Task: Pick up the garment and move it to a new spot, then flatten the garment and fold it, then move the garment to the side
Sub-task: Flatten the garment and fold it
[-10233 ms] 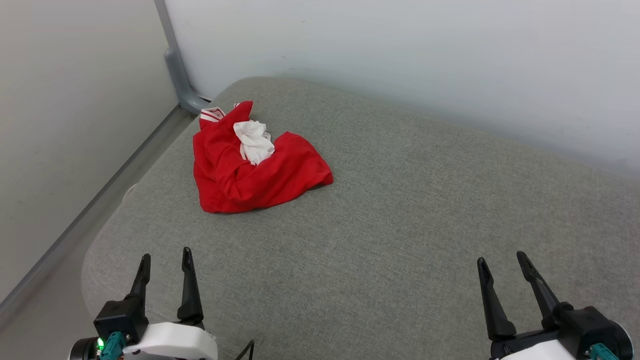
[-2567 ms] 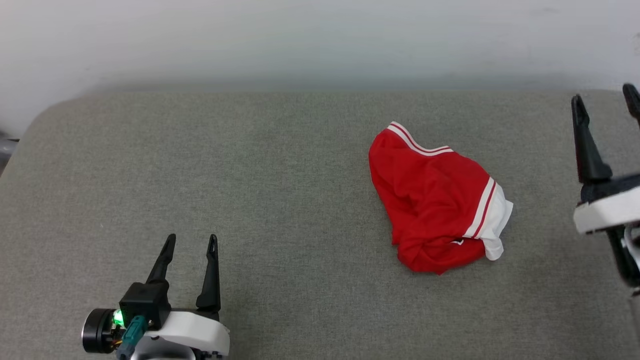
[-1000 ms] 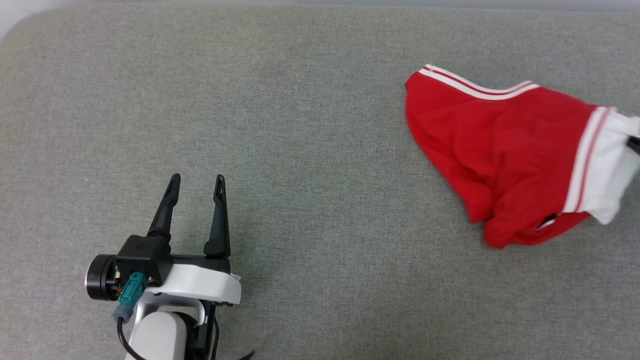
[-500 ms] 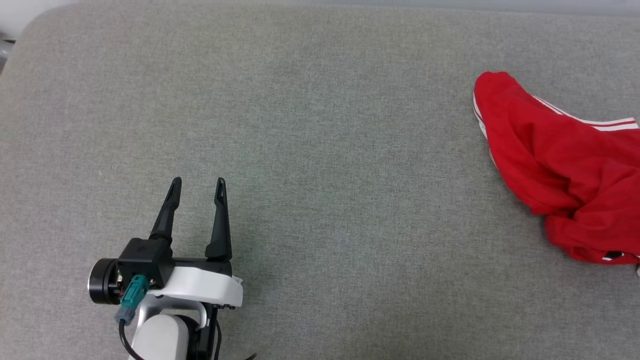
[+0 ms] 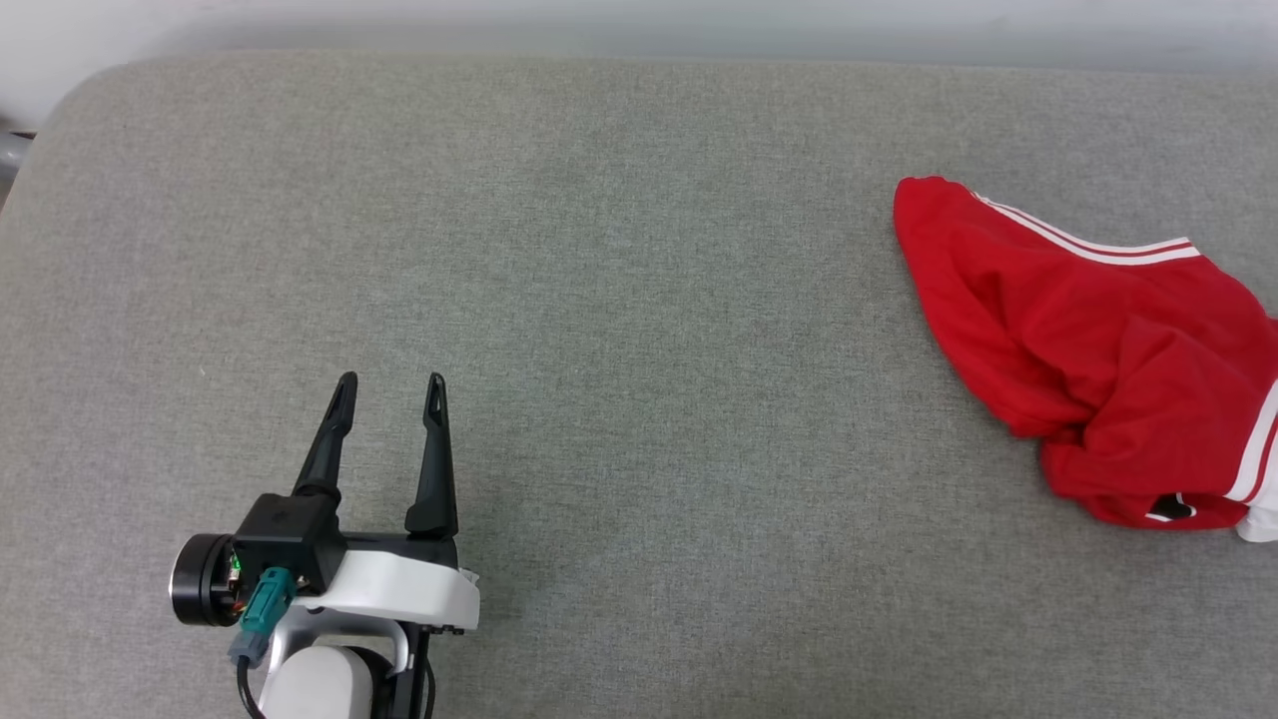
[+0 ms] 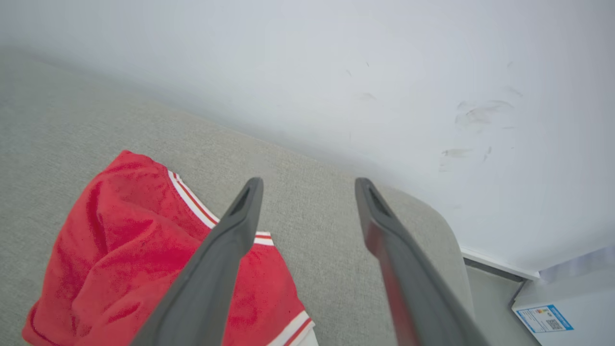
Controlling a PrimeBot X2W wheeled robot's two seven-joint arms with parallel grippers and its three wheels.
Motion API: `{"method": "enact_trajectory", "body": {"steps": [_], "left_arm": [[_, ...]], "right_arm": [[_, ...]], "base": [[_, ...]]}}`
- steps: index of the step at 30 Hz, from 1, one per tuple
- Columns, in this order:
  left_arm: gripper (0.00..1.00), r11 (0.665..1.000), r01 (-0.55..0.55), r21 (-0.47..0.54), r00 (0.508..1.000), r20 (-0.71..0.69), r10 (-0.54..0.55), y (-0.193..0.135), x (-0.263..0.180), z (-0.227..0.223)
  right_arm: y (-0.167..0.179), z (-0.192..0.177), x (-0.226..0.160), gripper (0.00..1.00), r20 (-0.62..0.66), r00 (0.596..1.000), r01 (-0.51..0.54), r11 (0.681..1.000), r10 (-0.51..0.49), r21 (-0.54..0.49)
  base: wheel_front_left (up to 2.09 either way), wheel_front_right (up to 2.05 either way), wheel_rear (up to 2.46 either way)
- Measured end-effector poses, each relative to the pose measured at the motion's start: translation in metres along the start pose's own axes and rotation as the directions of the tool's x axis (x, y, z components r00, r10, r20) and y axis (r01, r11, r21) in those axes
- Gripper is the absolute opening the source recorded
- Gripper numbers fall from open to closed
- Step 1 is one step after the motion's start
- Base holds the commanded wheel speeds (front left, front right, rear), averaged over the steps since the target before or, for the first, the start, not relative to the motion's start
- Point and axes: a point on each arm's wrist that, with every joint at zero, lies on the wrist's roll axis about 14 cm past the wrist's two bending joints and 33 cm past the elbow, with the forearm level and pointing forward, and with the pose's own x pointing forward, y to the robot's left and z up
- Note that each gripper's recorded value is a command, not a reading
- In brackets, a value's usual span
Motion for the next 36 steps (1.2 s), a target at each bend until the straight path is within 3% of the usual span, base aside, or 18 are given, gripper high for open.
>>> {"method": "enact_trajectory", "body": {"steps": [6,11,14,16,19,23,30,36], "left_arm": [[1.00,1.000,-0.006,0.003,1.000,0.004,0.006,0.002,0.001,0.001],[1.00,1.000,-0.010,0.004,1.000,-0.004,0.010,0.003,0.004,-0.003],[1.00,1.000,-0.008,0.001,1.000,-0.005,0.008,0.002,0.007,-0.004],[1.00,1.000,-0.011,0.000,1.000,-0.011,0.011,0.002,0.007,-0.006],[1.00,1.000,-0.018,-0.003,1.000,-0.013,0.018,0.005,0.009,-0.007],[1.00,1.000,-0.028,-0.004,0.999,-0.026,0.028,0.007,0.010,-0.012],[1.00,0.999,-0.041,-0.006,0.998,-0.046,0.041,0.011,0.015,-0.021],[1.00,0.998,-0.058,0.004,0.997,-0.059,0.058,0.017,0.013,-0.024]], "right_arm": [[0.049,0.089,0.004,1.00,0.240,0.965,-0.093,0.993,0.109,-0.077],[0.108,0.107,0.014,1.00,0.202,0.947,-0.221,0.962,0.251,-0.160],[0.138,0.085,0.025,1.00,0.028,0.947,-0.303,0.921,0.319,-0.245],[0.155,0.062,0.031,1.00,-0.115,0.929,-0.371,0.898,0.353,-0.238],[0.172,0.030,0.037,1.00,-0.311,0.874,-0.448,0.867,0.372,-0.221],[0.192,-0.012,0.043,1.00,-0.506,0.769,-0.522,0.841,0.391,-0.142],[0.207,-0.081,0.058,1.00,-0.675,0.642,-0.548,0.833,0.365,-0.071],[0.201,-0.115,0.065,1.00,-0.724,0.604,-0.525,0.850,0.332,-0.049]], "base": [[0.00,0.00,0.00],[0.00,0.00,0.00],[0.00,0.00,0.00],[0.00,0.00,0.00],[0.00,0.00,0.00],[0.00,0.00,0.00],[0.00,0.00,0.00],[0.00,0.00,0.00]]}}
